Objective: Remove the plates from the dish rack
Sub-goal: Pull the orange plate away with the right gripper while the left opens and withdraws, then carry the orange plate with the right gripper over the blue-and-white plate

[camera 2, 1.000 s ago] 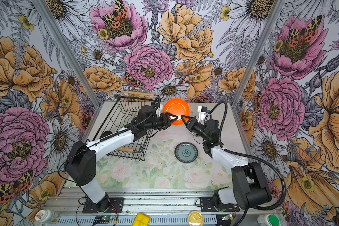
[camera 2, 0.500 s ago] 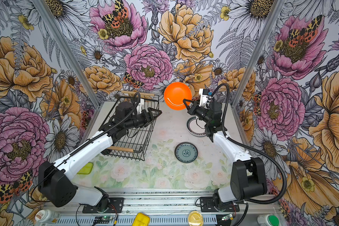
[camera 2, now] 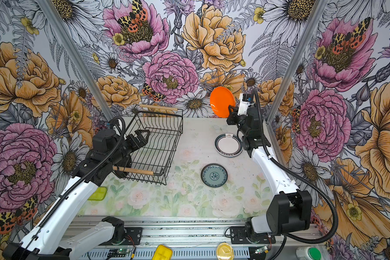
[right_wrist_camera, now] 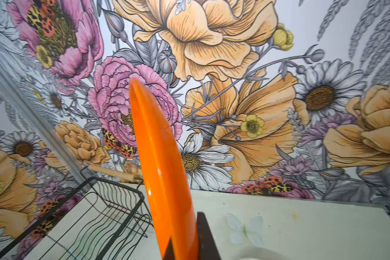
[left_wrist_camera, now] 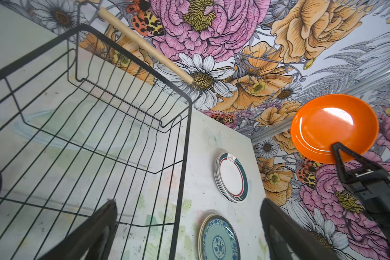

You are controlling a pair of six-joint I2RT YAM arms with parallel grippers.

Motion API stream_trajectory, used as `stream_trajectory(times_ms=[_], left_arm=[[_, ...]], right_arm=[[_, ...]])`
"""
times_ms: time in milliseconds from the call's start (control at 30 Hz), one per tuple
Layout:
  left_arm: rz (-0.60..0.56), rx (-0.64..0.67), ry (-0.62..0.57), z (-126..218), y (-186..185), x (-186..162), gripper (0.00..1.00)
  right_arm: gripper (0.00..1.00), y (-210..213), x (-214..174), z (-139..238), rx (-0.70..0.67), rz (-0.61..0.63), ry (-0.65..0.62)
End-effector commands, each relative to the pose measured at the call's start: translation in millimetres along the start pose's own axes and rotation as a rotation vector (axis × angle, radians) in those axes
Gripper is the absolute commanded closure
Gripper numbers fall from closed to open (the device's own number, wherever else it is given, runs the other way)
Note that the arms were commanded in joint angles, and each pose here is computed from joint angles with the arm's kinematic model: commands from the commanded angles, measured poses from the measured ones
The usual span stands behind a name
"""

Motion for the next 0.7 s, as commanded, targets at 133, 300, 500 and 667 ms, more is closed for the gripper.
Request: stream_trajectory(times_ms=[133, 300, 500, 667], left_arm=[[-0.091, 0.272, -0.123, 16, 33, 4, 0.01], [-0.107, 0.358, -0.153, 17, 42, 7, 0.01], [-0.116, 0.413, -0.186, 20, 47, 7, 0.01], [-0.107, 0.343, -0.177, 16, 39, -2, 0.01]], right_arm=[[1.0, -44, -36, 22, -0.323, 0.019, 0.047], [1.0, -65, -65, 58, -0.507, -0.069, 0.086], [1.0, -75, -102, 104, -0.593, -0.155, 0.162], [1.0, -75, -121, 134, -0.615, -0.216, 0.225]])
Point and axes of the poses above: each gripper's point midway between its finger pads, its own z axis back along the fingers, its own y axis along the line the jaws close on, x = y × z, the point moved 7 cm from there along z, back along the fingers, and after that the axes turned 9 degrees about -z, right-handed, at the moved point
